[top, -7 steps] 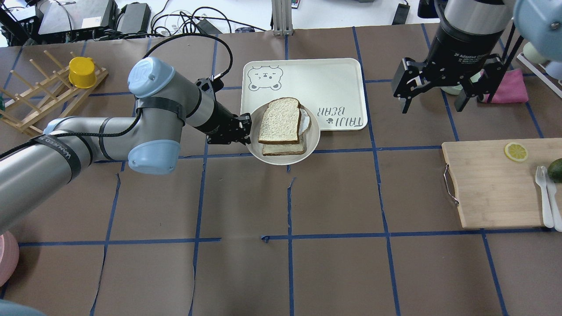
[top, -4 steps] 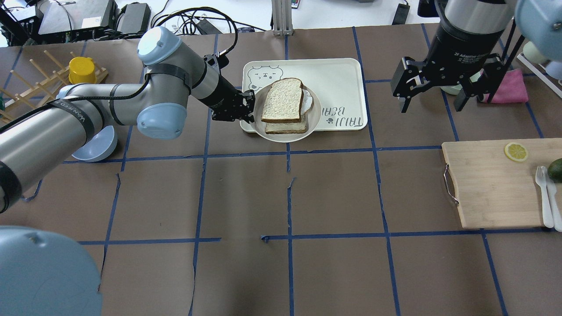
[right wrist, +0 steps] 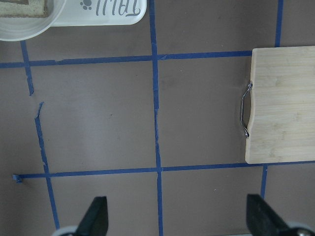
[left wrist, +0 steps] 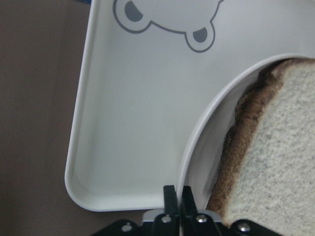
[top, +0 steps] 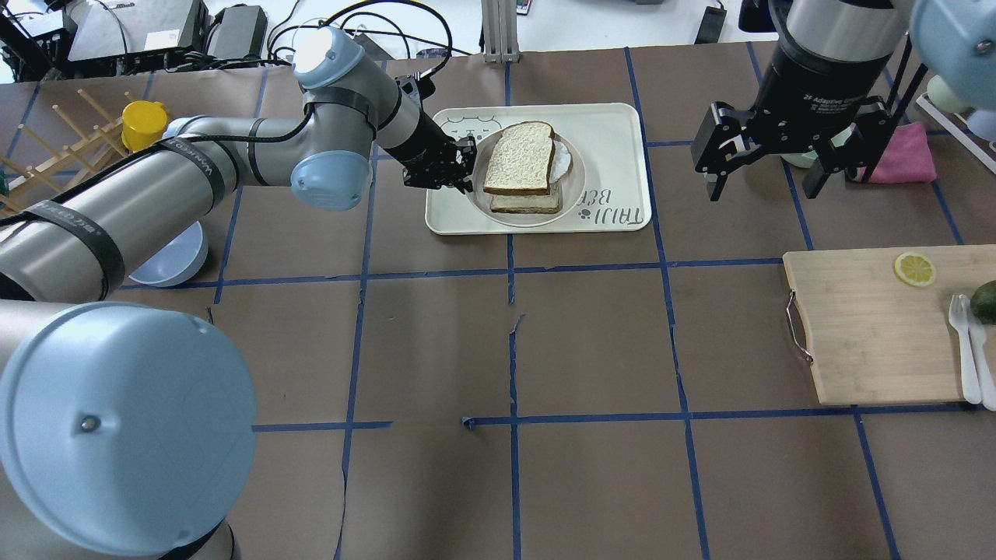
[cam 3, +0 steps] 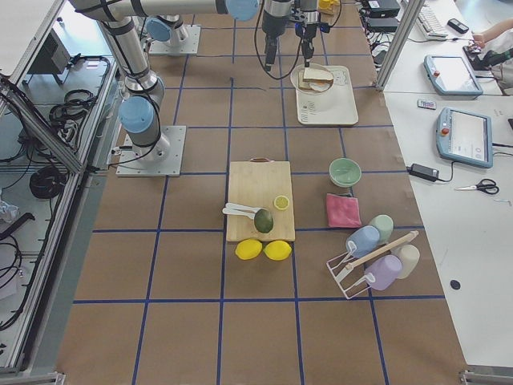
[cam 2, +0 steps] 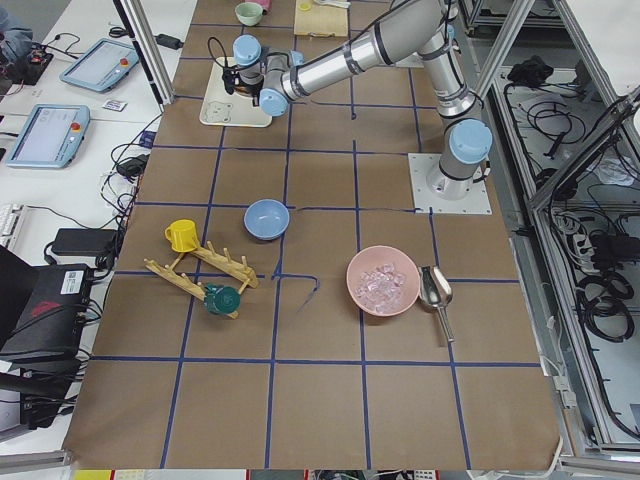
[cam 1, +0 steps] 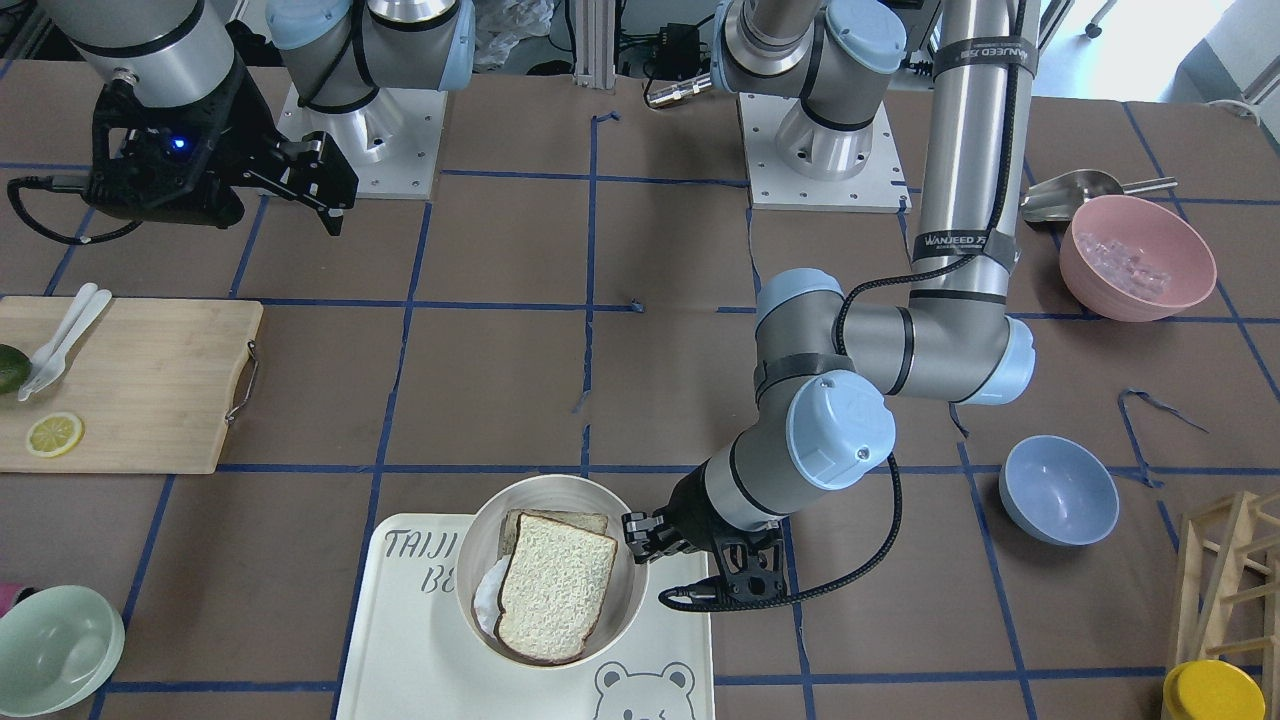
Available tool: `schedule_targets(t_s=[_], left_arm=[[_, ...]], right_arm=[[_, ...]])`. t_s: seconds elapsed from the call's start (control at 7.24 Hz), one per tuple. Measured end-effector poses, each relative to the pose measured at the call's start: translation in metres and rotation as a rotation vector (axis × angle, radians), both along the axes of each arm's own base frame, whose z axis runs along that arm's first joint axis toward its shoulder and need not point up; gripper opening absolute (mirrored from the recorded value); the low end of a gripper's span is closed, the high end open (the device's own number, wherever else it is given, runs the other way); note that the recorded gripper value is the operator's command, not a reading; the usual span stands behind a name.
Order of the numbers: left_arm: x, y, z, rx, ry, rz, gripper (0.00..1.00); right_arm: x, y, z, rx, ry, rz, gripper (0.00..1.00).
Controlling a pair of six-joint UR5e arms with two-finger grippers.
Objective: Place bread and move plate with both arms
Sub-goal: 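Slide the plate with the left gripper onto the cream bear tray, then open the left gripper and release the plate rim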
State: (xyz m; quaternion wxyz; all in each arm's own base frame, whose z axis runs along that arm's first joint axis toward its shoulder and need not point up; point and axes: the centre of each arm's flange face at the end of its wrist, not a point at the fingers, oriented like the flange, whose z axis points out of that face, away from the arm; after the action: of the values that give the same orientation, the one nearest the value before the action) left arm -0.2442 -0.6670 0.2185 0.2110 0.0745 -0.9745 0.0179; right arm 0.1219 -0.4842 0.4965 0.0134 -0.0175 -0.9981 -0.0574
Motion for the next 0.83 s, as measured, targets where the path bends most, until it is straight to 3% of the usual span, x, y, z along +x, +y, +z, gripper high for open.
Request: schedule_targets(t_s=[0.83], left_arm=[[-0.005, -0.012, -0.031, -0.005, -0.001, -0.005, 0.00]], right_arm=[[0.000, -0.002, -0.001, 0.003, -0.001, -0.004, 1.00]])
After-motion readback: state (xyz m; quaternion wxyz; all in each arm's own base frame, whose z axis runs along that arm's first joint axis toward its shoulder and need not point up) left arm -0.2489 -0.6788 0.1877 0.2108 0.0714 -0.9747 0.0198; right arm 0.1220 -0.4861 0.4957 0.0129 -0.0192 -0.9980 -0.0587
